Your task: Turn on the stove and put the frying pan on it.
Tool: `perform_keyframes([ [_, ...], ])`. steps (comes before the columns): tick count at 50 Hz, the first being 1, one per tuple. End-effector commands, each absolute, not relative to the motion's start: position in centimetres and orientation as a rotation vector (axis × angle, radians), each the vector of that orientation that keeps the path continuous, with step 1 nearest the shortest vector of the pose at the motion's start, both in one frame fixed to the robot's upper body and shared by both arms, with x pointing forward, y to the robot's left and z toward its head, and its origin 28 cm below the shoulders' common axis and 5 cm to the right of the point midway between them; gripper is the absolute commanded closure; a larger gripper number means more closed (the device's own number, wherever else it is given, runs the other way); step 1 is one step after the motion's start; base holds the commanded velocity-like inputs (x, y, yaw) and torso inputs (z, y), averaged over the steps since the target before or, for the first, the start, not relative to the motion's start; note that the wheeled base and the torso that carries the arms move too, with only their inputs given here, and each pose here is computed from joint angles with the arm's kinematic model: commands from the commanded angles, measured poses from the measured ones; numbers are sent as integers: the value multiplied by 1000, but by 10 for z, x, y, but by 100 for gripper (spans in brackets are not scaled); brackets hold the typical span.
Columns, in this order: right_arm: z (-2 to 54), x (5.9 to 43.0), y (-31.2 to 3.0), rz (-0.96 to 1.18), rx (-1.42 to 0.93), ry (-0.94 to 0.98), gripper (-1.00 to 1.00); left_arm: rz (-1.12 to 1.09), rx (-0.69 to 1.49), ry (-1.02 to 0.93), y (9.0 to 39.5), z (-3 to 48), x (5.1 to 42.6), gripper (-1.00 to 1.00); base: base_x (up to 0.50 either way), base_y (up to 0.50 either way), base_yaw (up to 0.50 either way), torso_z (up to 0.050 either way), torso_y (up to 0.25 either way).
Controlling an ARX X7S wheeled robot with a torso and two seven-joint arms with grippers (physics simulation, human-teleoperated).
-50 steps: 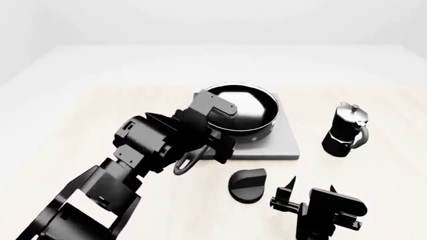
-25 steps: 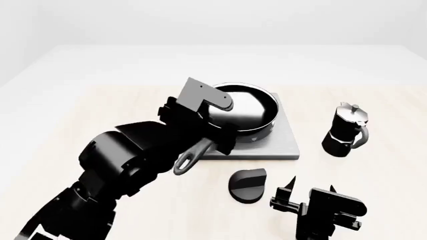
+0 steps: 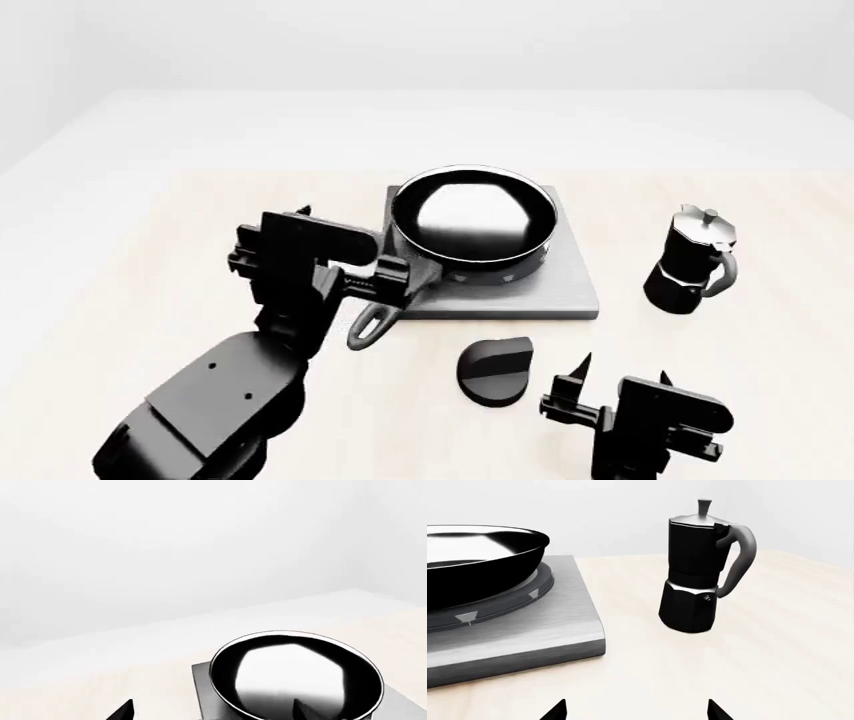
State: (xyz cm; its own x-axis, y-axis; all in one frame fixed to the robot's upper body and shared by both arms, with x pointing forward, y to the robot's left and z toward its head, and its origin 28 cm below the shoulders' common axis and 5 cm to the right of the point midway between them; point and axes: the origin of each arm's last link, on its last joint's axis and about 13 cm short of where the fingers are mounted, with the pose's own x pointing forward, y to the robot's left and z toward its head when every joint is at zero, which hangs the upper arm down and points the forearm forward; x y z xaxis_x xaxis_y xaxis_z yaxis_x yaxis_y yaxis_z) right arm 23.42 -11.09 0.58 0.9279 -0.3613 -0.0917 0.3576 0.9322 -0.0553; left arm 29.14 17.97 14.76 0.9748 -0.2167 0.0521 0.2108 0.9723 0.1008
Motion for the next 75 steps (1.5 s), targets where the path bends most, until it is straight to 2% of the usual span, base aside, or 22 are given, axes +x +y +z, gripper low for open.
perform_keyframes([
  [1, 6, 234, -110, -370, -37, 98, -100, -88, 74, -216, 194, 132, 267, -100, 0, 0, 0, 0, 0],
  [2, 6, 235, -110, -370, -37, 98, -100, -62, 115, -247, 195, 128, 263, -100, 0, 0, 0, 0, 0],
  [7, 6, 235, -110, -368, -37, 97, -100, -26, 10, -244, 203, 113, 257, -100, 0, 0, 0, 0, 0],
  [13, 6, 234, -110, -370, -36, 93, -100, 74, 15, -239, 209, 87, 251, -100, 0, 0, 0, 0, 0],
  [20, 6, 234, -110, -373, -37, 91, -100, 81, -71, -151, 213, 66, 243, -100, 0, 0, 0, 0, 0],
  [22, 6, 233, -111, -375, -36, 88, -100, 118, -3, -183, 214, 59, 240, -100, 0, 0, 0, 0, 0],
  [36, 8, 232, -111, -382, -25, 76, -100, 197, -14, -130, 221, 29, 223, -100, 0, 0, 0, 0, 0],
  [53, 13, 229, -113, -382, 14, 60, -100, 232, -39, -108, 225, 26, 216, -100, 0, 0, 0, 0, 0],
  [75, 66, 209, -122, -392, -22, -15, -100, 251, -61, -138, 231, 44, 204, -100, 0, 0, 0, 0, 0],
])
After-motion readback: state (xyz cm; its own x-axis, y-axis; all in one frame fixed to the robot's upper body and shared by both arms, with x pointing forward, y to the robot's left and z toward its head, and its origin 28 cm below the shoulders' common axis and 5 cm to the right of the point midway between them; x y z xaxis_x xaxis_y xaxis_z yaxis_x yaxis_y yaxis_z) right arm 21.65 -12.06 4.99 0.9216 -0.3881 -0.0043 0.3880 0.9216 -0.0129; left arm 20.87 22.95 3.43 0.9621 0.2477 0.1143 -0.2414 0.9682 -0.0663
